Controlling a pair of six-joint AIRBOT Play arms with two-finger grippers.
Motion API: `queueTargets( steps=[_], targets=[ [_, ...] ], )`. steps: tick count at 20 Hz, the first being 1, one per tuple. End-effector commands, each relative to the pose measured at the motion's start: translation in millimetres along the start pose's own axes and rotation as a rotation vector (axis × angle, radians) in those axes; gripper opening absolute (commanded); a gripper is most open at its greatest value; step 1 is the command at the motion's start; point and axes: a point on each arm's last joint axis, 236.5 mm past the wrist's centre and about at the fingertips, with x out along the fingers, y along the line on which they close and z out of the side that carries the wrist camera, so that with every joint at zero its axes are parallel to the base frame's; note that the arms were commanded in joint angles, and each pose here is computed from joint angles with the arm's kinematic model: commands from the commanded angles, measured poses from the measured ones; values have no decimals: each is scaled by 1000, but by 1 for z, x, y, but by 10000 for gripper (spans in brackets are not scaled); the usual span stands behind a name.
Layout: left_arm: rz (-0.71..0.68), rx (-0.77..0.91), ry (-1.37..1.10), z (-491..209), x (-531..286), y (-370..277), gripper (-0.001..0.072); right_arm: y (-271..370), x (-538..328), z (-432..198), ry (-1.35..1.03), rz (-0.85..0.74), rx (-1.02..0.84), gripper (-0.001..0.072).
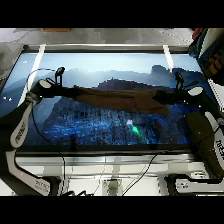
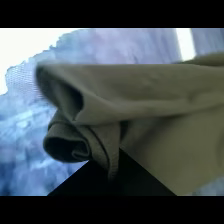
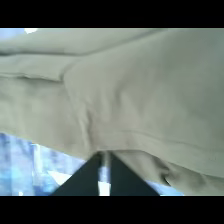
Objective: Fold the clothes and pants, and hang the long-sleeved shirts on hangers.
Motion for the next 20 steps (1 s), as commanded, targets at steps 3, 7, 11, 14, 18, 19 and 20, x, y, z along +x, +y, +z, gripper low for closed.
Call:
queueTargets(
  steps=[3, 7, 11, 14, 18, 19, 20],
  targets=[
    [-19, 147, 119, -11, -102, -56, 17, 73, 23, -1, 3, 61, -142, 19],
    [-23, 103, 83, -5, -146, -84, 18, 143, 87, -51, 62, 94, -169, 18],
    [-12, 126, 14, 7, -177, -101, 18, 221, 145, -117, 116, 155, -200, 18],
    [-5, 144, -18, 11, -191, -108, 18, 280, 178, -162, 184, 212, -169, 18],
    [-4, 145, -20, 11, -191, -108, 18, 341, 193, -207, 235, 289, -253, 18],
    [-9, 144, -20, 12, -191, -109, 18, 341, 193, -205, 223, 283, -281, 19],
    [-28, 142, -19, 12, -188, -115, 18, 333, 193, -200, 220, 258, -327, 19]
  ],
)
